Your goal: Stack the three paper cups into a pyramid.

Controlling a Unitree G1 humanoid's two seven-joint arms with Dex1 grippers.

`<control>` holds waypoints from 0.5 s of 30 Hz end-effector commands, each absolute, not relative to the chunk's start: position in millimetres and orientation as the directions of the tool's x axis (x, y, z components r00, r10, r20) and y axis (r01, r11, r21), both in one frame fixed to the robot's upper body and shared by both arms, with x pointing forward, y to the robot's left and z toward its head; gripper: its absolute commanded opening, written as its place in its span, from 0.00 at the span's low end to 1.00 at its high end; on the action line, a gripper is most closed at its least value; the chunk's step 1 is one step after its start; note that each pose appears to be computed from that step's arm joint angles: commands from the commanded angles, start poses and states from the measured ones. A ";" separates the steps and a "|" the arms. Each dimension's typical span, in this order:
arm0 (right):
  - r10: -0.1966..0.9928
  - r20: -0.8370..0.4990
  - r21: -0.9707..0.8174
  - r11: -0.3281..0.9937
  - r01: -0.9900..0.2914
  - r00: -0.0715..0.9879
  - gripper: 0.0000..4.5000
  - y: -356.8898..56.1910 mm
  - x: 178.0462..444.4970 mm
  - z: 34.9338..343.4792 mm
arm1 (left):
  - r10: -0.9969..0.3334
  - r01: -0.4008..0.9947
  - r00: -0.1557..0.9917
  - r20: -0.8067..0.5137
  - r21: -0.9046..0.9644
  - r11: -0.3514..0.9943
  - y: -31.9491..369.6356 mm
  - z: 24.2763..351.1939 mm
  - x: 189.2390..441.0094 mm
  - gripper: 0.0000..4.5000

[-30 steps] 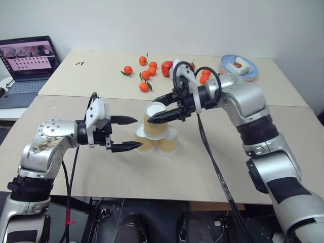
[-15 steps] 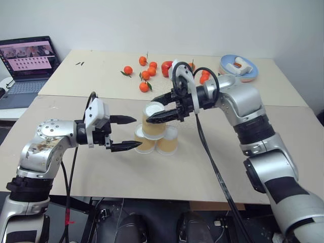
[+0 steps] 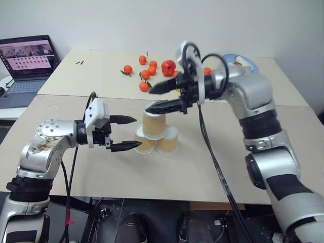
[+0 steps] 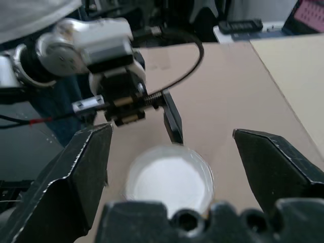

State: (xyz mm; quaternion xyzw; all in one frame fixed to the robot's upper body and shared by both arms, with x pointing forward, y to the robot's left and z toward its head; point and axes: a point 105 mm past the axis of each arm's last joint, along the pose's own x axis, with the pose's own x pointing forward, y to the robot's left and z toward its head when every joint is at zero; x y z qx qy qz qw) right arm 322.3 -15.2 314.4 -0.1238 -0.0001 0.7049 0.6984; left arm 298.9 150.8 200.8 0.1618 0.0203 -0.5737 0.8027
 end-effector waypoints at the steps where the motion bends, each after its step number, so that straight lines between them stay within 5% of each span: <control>1: 0.994 -0.108 -0.244 0.002 -0.970 0.029 0.99 -20.3 312.8 343.5 | -0.915 0.914 0.353 -0.193 0.281 0.293 151.0 212.8 296.9 1.00; 10: 0.844 0.031 -0.228 0.528 -0.818 0.536 0.99 -117.6 356.0 347.7 | -0.800 0.794 0.598 -0.051 0.174 0.582 184.1 219.9 299.6 1.00; 15: 0.577 0.028 -0.103 0.814 -0.572 0.816 0.99 -202.5 364.4 307.8 | -0.646 0.646 0.763 -0.018 0.056 0.761 224.1 208.9 290.2 1.00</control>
